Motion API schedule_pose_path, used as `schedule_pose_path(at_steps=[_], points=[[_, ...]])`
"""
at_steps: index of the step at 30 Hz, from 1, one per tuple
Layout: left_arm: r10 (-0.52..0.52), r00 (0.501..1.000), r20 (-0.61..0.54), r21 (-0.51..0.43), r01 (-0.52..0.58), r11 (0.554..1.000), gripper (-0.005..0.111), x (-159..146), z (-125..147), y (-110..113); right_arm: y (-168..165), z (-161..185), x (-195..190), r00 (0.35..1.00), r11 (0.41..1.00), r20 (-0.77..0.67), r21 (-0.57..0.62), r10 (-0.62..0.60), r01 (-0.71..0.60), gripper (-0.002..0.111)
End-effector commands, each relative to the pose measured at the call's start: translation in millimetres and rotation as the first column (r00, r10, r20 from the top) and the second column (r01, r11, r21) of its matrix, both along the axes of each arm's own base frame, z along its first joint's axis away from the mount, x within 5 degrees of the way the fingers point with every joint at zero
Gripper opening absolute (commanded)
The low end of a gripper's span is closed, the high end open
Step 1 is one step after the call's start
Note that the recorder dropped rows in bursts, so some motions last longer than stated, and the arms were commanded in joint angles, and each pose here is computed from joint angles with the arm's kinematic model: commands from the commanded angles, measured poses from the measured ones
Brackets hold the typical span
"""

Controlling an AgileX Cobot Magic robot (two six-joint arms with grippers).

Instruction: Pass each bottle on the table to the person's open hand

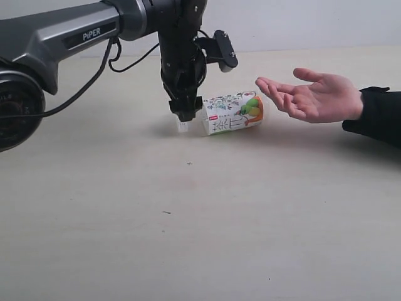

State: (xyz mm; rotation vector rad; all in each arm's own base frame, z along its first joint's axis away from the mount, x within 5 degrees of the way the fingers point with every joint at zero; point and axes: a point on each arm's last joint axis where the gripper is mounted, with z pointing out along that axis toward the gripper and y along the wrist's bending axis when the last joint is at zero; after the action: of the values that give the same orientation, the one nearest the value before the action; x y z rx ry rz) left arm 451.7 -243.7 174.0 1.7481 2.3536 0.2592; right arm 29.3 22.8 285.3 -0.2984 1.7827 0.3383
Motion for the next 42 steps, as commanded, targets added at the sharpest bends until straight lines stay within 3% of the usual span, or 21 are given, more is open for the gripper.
schedule_pose_path(at_steps=[1, 6, 23, 33, 42], points=[[-0.007, 1.000, 0.007, -0.068, 0.007, 0.998, 0.076, -6.3, 20.2, -5.7, -0.7, 0.4, 0.0, 1.000, 1.000, 0.018, -0.003, -0.009, 0.009, 0.000], [-0.027, 0.999, -0.028, -0.145, 0.023, 0.989, 0.076, -11.4, 22.1, -15.8, -0.7, 0.4, 0.0, 1.000, 1.000, 0.018, -0.003, -0.009, 0.009, 0.000], [-0.073, 0.997, 0.026, -0.174, 0.077, 0.982, 0.076, -18.5, 23.8, -37.6, -0.7, 0.4, 0.0, 1.000, 1.000, 0.018, -0.003, -0.009, 0.009, 0.000], [-0.162, 0.971, 0.175, -0.161, 0.191, 0.968, 0.105, -27.2, 28.4, -69.0, -0.7, 0.4, 0.0, 1.000, 1.000, 0.018, -0.003, -0.009, 0.009, 0.000], [-0.114, 0.979, 0.172, -0.096, 0.131, 0.987, 0.105, -11.1, -3.6, -57.1, -0.7, 0.4, 0.0, 1.000, 1.000, 0.018, -0.003, -0.009, 0.009, 0.000]])
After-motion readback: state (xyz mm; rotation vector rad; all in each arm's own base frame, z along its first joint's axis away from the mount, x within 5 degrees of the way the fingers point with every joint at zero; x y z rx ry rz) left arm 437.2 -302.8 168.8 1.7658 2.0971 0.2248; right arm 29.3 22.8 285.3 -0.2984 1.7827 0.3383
